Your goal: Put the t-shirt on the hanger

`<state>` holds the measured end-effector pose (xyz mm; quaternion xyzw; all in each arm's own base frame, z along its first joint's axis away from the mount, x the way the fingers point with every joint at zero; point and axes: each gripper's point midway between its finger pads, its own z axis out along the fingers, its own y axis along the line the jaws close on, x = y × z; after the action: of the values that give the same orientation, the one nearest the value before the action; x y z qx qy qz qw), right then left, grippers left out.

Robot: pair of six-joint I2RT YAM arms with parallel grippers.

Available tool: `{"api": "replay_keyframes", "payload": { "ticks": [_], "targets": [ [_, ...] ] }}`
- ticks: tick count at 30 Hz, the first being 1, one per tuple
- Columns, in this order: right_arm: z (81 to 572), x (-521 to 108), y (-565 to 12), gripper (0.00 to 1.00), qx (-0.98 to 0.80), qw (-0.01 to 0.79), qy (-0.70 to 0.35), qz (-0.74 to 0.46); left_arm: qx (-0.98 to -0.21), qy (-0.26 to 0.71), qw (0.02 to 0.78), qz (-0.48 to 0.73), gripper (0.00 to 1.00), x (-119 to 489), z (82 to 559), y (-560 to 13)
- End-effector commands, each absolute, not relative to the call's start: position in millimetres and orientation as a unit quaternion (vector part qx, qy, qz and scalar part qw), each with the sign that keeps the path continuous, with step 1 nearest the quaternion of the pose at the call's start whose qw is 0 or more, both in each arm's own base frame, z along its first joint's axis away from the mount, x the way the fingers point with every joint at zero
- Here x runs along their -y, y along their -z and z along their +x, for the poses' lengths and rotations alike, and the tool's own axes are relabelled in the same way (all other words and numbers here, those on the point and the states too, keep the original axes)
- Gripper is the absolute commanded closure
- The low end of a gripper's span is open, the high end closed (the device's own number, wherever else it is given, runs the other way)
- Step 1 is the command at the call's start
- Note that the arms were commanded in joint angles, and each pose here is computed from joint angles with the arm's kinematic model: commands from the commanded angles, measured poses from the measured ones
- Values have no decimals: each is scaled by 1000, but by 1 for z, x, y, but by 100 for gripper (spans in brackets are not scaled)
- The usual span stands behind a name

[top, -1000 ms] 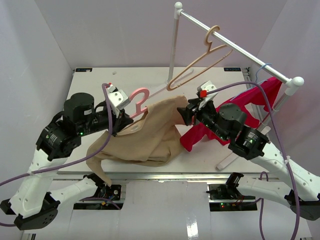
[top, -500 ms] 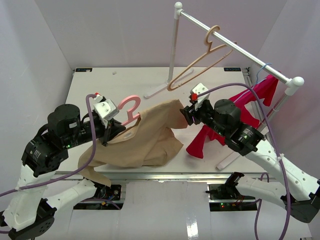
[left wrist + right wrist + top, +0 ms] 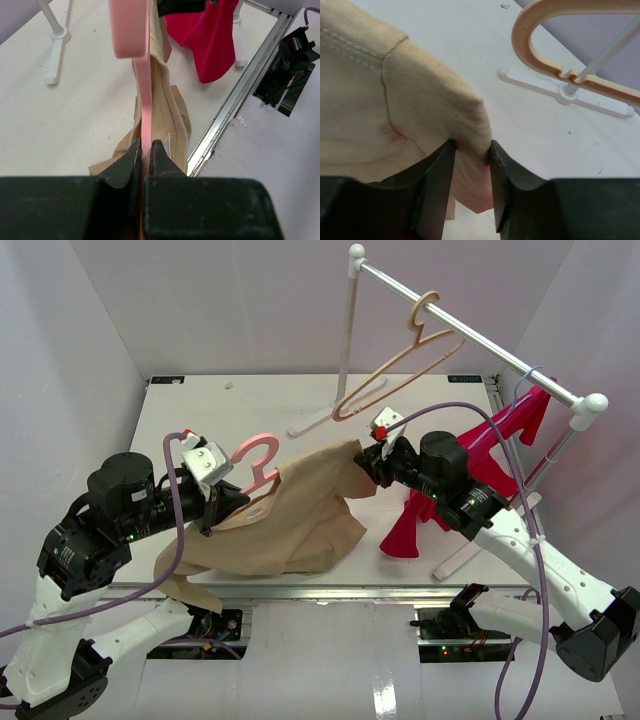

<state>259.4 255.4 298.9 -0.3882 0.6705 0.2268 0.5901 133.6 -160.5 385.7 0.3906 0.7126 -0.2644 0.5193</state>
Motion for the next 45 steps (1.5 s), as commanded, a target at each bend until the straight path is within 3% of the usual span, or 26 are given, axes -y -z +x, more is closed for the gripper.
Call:
{"api": "replay_keyframes", "payload": {
  "ticks": [1, 8, 17, 22, 26, 30, 39, 45],
  "targets": [
    [287, -241, -320, 92, -665, 637, -224, -320, -690, 276, 545, 388, 100, 159, 127, -405],
    [329, -194, -300, 92, -723, 612, -240, -214, -667, 285, 569, 388, 100, 156, 117, -423],
    [297, -217, -304, 91, -686, 590, -320, -282, -668, 289, 559, 396, 100, 166, 125, -415],
    [265, -211, -335, 50, -650, 611, -325, -315, -686, 273, 545, 397, 100, 171, 140, -404],
    [241, -198, -369, 30, -638, 627, -318, -314, -694, 267, 536, 400, 100, 175, 147, -404],
    [217, -192, -392, 29, -612, 639, -310, -348, -692, 264, 533, 411, 100, 179, 151, -407],
    [176, -227, -378, 20, -539, 545, -397, -504, -663, 313, 490, 471, 100, 203, 137, -393],
    [179, -235, -385, 18, -521, 523, -401, -542, -617, 337, 502, 504, 100, 205, 119, -390]
  ]
}}
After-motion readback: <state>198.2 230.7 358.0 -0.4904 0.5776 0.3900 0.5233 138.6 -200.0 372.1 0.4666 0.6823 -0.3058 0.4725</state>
